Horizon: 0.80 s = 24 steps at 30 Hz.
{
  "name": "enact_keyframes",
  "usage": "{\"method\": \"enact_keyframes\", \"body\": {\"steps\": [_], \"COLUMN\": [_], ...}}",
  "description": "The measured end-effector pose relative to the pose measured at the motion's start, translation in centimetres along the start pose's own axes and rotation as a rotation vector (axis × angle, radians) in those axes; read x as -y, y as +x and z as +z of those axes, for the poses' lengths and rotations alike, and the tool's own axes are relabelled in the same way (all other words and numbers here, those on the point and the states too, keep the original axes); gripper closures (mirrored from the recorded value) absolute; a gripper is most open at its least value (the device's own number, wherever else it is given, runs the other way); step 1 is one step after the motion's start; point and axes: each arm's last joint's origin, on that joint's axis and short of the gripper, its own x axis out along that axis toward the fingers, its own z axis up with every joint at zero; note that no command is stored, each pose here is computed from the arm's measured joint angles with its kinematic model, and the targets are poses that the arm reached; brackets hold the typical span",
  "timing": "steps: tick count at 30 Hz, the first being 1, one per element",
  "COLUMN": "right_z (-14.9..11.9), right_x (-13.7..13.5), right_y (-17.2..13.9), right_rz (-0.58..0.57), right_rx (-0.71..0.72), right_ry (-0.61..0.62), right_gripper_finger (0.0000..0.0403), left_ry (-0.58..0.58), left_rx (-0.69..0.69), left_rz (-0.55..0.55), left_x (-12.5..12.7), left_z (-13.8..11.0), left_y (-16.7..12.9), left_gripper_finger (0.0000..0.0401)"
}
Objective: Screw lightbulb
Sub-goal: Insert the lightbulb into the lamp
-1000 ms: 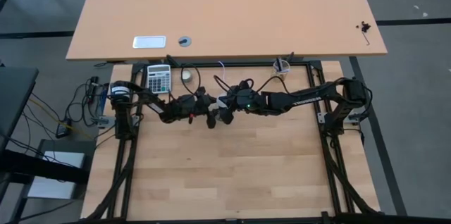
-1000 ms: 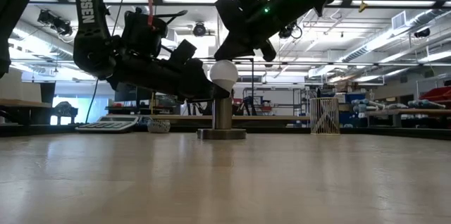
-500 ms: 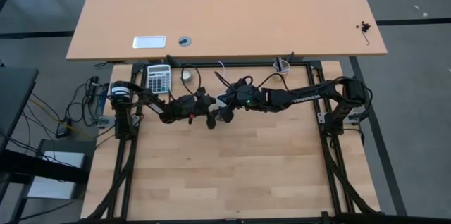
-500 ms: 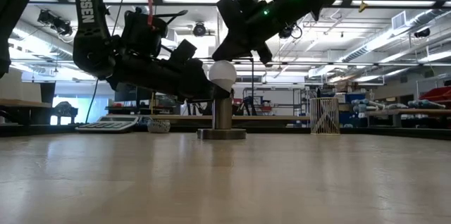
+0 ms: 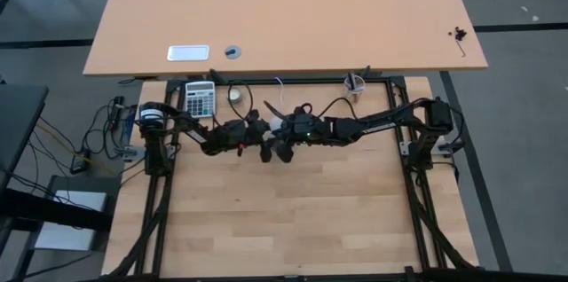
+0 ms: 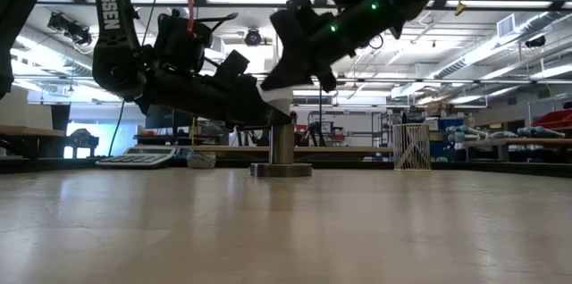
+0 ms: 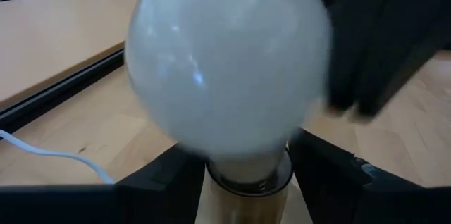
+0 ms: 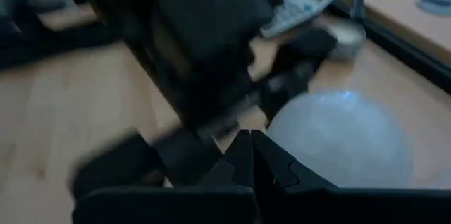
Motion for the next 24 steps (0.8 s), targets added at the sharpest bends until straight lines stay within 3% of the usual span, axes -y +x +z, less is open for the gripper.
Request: {"method": "enact_keyframes", "body": {"steps": [7,18,24], "right_z": [-0.1,0.2,0.2], "right_x": [1.0,1.0,1.7], "right_y": [-0.4,-0.4,-2.6], "right_rz": [-0.060,-0.057,-0.089], "right_rx": [-0.060,-0.041,-0.186], "right_ry": [-0.009,-0.028,-0.093], "right_gripper_finger": [0.0400,0.0400,0.0392], "left_ry": [0.003,0.000,-0.005], "left_rx": [0.003,0.003,-0.003], "left_rz": [-0.005,-0.005,-0.004], "left_x": [0.0,0.0,0.0], "left_z": [0.0,0.0,0.0], "left_y": [0.0,0.0,0.0], "left_gripper_finger": [0.0193,0.0196,0.0207]}}
